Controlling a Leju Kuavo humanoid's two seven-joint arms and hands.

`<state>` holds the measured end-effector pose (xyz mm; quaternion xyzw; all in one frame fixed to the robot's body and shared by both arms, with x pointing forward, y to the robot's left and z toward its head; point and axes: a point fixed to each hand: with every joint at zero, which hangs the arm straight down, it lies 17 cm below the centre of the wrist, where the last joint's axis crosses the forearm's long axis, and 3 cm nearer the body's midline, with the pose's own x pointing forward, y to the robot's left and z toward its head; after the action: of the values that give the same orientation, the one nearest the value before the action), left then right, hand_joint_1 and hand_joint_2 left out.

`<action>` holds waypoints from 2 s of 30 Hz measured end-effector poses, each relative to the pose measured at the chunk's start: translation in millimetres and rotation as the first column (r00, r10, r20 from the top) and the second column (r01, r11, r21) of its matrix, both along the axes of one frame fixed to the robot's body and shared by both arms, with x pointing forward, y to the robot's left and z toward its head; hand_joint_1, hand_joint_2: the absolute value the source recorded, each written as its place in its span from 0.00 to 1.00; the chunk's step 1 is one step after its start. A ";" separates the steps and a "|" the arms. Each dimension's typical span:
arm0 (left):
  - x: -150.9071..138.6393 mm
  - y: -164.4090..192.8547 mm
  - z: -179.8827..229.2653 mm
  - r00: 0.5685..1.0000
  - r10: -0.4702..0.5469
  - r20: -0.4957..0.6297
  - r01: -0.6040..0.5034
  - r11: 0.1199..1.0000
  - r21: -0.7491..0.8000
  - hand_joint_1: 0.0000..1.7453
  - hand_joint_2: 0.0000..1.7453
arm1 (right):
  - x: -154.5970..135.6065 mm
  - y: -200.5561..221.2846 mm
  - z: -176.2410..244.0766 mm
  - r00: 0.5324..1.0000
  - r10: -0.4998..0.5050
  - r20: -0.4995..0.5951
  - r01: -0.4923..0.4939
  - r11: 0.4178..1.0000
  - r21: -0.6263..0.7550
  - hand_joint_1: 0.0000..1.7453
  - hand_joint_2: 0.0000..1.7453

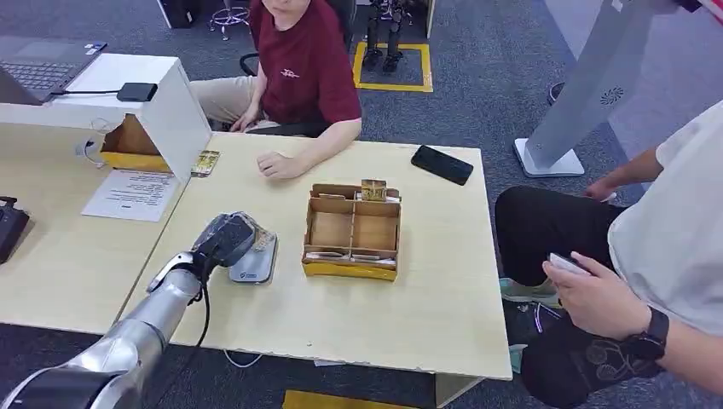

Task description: Pass the card to the sensor for recognition and then transmit it.

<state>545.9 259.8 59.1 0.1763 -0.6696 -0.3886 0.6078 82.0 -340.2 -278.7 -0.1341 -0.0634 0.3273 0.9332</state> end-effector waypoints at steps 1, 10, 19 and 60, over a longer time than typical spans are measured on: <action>-0.1 0.4 -0.4 1.000 0.000 -0.001 0.000 1.000 0.000 1.00 1.00 | 0.0 0.0 0.0 1.000 0.000 0.000 0.000 1.000 0.000 0.00 1.00; 0.3 9.5 -1.1 1.000 0.013 -0.002 -0.013 1.000 0.007 1.00 1.00 | -0.5 -0.3 -0.1 1.000 -0.006 -0.001 0.006 1.000 0.001 0.00 1.00; 2.0 26.1 -14.9 0.998 0.054 -0.014 -0.051 0.983 0.174 1.00 1.00 | -0.3 -0.7 0.0 1.000 -0.012 0.001 0.012 1.000 0.000 0.00 1.00; -8.3 -38.8 -17.6 0.997 -0.073 0.024 0.069 0.987 0.143 1.00 1.00 | 4.0 -1.4 0.6 1.000 -0.008 0.019 0.008 1.000 -0.002 0.00 1.00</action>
<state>537.6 221.0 41.5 0.2006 -0.6550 -0.4540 0.5698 86.0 -341.6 -278.1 -0.1385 -0.0715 0.3222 0.9338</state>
